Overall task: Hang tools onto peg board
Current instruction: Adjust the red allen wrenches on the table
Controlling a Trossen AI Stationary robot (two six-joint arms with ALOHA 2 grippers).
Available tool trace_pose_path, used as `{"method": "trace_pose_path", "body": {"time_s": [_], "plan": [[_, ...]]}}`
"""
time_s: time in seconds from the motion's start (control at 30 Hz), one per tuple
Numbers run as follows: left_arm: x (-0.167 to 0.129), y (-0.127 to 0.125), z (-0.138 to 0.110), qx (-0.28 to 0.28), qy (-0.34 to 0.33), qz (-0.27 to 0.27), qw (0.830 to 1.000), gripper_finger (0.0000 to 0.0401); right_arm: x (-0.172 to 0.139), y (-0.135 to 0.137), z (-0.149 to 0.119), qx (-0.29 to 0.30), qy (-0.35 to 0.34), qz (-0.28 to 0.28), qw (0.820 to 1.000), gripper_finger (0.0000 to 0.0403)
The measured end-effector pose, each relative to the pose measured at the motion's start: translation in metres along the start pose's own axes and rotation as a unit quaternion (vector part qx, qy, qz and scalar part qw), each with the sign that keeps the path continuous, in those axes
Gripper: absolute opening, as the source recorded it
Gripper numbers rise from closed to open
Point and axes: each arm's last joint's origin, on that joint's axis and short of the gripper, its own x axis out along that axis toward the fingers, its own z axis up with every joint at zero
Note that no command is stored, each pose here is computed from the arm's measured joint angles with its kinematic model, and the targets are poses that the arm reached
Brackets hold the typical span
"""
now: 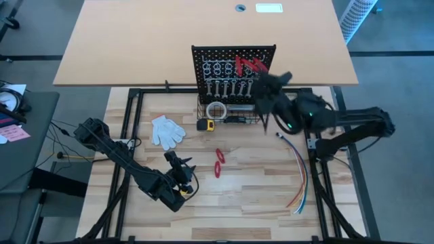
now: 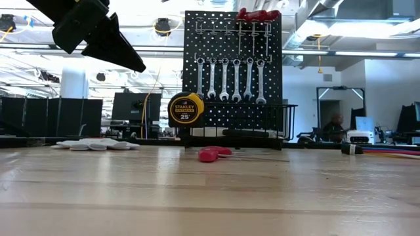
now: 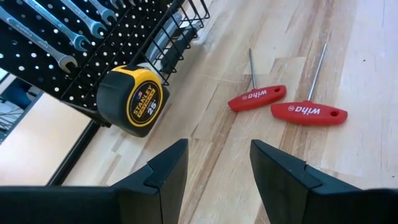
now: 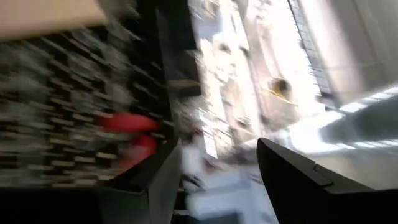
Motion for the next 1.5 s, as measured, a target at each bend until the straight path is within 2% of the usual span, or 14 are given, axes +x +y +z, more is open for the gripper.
{"method": "trace_pose_path", "body": {"time_s": [0.07, 0.13, 0.17, 0.23, 0.33, 0.4, 0.57, 0.67, 0.8, 0.97, 1.07, 1.2, 1.4, 1.5], "plan": [[0.0, 0.0, 0.0, -0.002, -0.001, 0.0, 1.0, 0.017, -0.019, 0.008, -0.004, 0.051, -0.029, 0.064, 0.996, 0.021], [0.0, -0.001, 0.001, -0.005, -0.002, -0.002, 1.0, 0.017, -0.037, 0.02, -0.01, 0.115, -0.063, 0.157, 0.979, 0.0207], [0.001, -0.001, 0.002, -0.011, -0.004, -0.002, 1.0, 0.017, -0.046, 0.026, -0.013, 0.153, -0.082, 0.216, 0.961, 0.0205], [0.002, -0.002, 0.004, -0.026, -0.008, -0.005, 1.0, 0.017, -0.059, 0.043, -0.014, 0.219, -0.106, 0.333, 0.911, 0.0202], [0.006, -0.006, 0.002, -0.064, -0.023, -0.015, 0.998, 0.017, -0.081, 0.084, -0.008, 0.261, -0.129, 0.455, 0.842, 0.0199], [0.01, -0.01, -0.004, -0.087, -0.037, -0.025, 0.995, 0.017, -0.096, 0.119, -0.001, 0.267, -0.139, 0.497, 0.814, 0.0196], [0.018, -0.017, -0.02, -0.173, -0.068, -0.066, 0.98, 0.017, -0.114, 0.208, 0.004, 0.317, -0.136, 0.52, 0.781, 0.019], [0.024, -0.022, -0.025, -0.224, -0.083, -0.106, 0.965, 0.017, -0.1, 0.248, -0.002, 0.364, -0.084, 0.513, 0.773, 0.0183], [0.036, -0.044, -0.028, -0.221, -0.101, -0.138, 0.96, 0.017, -0.074, 0.287, -0.011, 0.379, -0.022, 0.503, 0.776, 0.0178], [0.061, -0.074, -0.024, -0.19, -0.101, -0.115, 0.97, 0.017, -0.047, 0.315, -0.018, 0.401, 0.045, 0.492, 0.771, 0.0164], [0.071, -0.082, -0.012, -0.164, -0.084, -0.106, 0.977, 0.017, -0.039, 0.324, -0.022, 0.41, 0.074, 0.488, 0.767, 0.0144], [0.079, -0.077, 0.0, -0.186, -0.052, -0.082, 0.978, 0.017, -0.044, 0.33, -0.018, 0.411, 0.063, 0.509, 0.754, 0.0118], [0.098, -0.063, -0.009, -0.198, 0.0, -0.034, 0.98, 0.017, -0.065, 0.335, 0.007, 0.382, -0.015, 0.563, 0.733, 0.0108], [0.097, -0.06, -0.013, -0.209, 0.016, -0.025, 0.977, 0.017, -0.07, 0.334, 0.018, 0.362, -0.044, 0.574, 0.733, 0.0108]]}}
